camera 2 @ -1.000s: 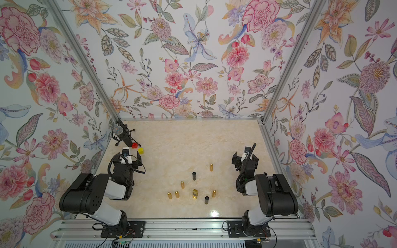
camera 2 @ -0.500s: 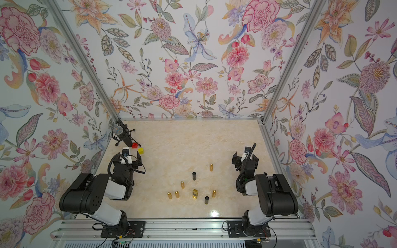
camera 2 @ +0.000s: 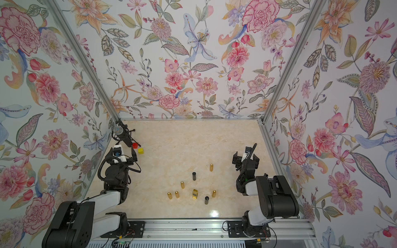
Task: Open the lipstick cap
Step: Pick up the lipstick at the center of the board.
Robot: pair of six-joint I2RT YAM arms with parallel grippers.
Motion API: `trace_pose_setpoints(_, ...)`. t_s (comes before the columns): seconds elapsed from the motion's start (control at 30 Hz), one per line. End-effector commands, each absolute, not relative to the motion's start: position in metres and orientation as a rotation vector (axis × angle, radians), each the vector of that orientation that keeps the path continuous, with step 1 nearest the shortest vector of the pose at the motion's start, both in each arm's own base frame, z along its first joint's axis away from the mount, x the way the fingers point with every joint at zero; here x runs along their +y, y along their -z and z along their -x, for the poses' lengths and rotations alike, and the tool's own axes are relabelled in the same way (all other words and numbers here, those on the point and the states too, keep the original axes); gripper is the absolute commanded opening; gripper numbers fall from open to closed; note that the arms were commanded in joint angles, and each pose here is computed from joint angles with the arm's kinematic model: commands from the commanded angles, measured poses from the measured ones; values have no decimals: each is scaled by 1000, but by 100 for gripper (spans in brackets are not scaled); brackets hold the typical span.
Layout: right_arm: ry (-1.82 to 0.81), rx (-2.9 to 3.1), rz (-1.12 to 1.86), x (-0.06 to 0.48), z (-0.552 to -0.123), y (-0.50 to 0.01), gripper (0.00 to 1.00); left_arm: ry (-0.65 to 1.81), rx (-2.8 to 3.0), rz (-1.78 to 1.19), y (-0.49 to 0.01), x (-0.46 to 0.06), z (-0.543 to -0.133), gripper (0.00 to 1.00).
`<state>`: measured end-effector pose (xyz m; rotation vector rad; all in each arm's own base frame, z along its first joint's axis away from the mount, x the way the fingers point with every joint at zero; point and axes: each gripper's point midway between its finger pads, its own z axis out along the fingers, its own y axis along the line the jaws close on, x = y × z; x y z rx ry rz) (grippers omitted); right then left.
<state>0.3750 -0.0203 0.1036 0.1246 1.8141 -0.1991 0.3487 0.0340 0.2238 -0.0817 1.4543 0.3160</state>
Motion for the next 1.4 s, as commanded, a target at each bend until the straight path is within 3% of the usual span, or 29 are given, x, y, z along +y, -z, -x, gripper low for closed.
trace_pose_setpoints(0.0,203,1787,-142,-24,-380,-126,100,-286,1499,146,-236,39,-354,99)
trace_pose_setpoints(0.13,183,1810,-200,-32,-384,-158,100,-182,1445,261,-261,42,-350,99)
trace_pose_setpoints(0.27,73,1771,-510,-50,-365,-178,100,-43,1361,432,-273,49,-335,99)
trace_pose_setpoints(0.5,-84,1925,-499,-29,-367,-193,100,40,1501,376,-280,31,-344,99)
trace_pose_setpoints(0.9,-196,2176,-204,80,-357,-201,100,108,1685,64,-281,-61,-341,99)
trace_pose_setpoints(1.13,-263,2353,2,139,-330,-198,100,199,1753,-234,-263,-130,-333,99)
trace_pose_setpoints(1.37,-406,2542,231,221,-287,-177,100,309,1700,-421,-244,-167,-316,99)
